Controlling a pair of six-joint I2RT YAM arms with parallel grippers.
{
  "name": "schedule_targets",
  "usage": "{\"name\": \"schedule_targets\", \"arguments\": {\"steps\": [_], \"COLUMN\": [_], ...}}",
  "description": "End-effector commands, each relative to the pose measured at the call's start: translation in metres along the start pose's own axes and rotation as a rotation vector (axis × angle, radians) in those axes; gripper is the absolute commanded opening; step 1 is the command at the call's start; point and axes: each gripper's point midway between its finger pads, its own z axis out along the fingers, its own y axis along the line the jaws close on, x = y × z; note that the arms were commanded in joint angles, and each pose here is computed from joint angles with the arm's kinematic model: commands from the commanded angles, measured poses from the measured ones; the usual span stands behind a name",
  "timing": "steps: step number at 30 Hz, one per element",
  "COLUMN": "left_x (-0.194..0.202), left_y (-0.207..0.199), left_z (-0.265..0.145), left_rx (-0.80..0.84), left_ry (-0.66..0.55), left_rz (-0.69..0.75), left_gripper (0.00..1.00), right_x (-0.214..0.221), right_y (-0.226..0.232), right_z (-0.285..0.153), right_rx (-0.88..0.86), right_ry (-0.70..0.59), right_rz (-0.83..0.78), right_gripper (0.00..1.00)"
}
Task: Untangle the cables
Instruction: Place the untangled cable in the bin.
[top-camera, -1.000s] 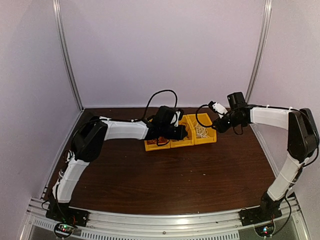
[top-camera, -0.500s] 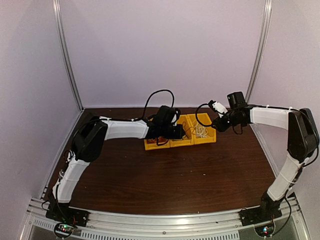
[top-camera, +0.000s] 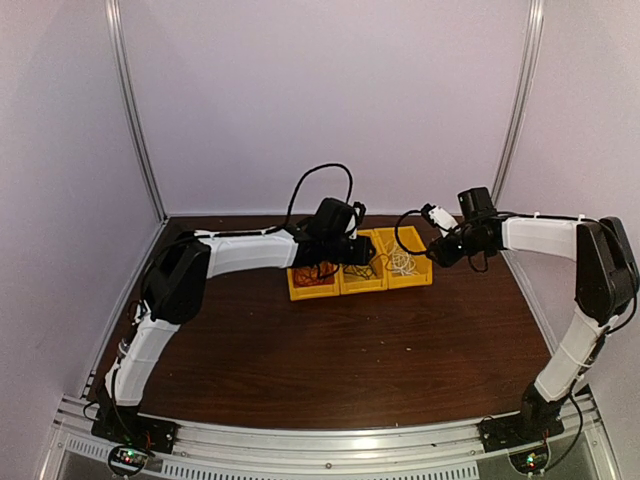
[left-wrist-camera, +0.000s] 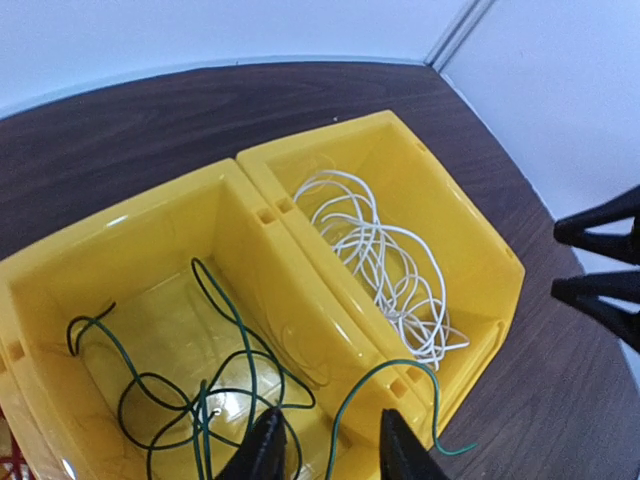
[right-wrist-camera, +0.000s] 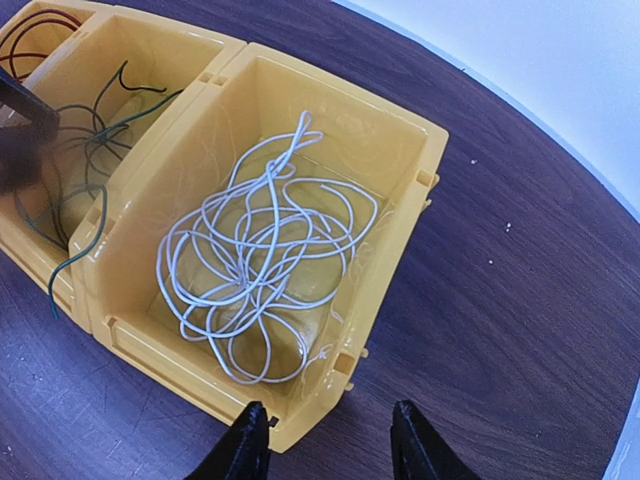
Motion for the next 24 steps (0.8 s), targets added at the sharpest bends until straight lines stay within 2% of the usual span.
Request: {"name": "schedule_targets", "arguments": {"steps": [1,6,15,18,21,24], "left_x": [-0.010,0.010,0.025,0.023,0.020,0.020], "left_y": [-0.016,-0.005,0.002,0.004,0.005,0.002], "left_z": [-0.002,0.007,0.027,0.030,0.029,0.029], "left_rx": [0.051,0.026,0.017,0.008,-0.002,0.010], "left_ry": [0.012,0.077,0.119,0.108,0.097,0.093], "left_rz": [0.097,0.173,0.195,0.189,0.170,0.166], "left_gripper": [0.41,0.44,0.43,0.34,0.16,0.09], "right_x": [-0.011,-0.012,-0.011,-0.011,-0.011,-0.011], "right_y": [-0.001,-0.001,0.002,0.002,0.001,0.002], "right_z": [-0.011,-0.013,-0.013,-0.014,-0.014,-0.013], "right_rx": [0.004,-0.003,-0.019,-0.021,-0.021,-0.027], "right_ry": [-0.044,-0.048,-0.049,-0.051,-0.053,-0.052], "right_rz": [0.006,0.005,0.005,0.006,0.009,0.007], "right_gripper": [0.42,0.42,0.42,0.42,0.42,0.42]}}
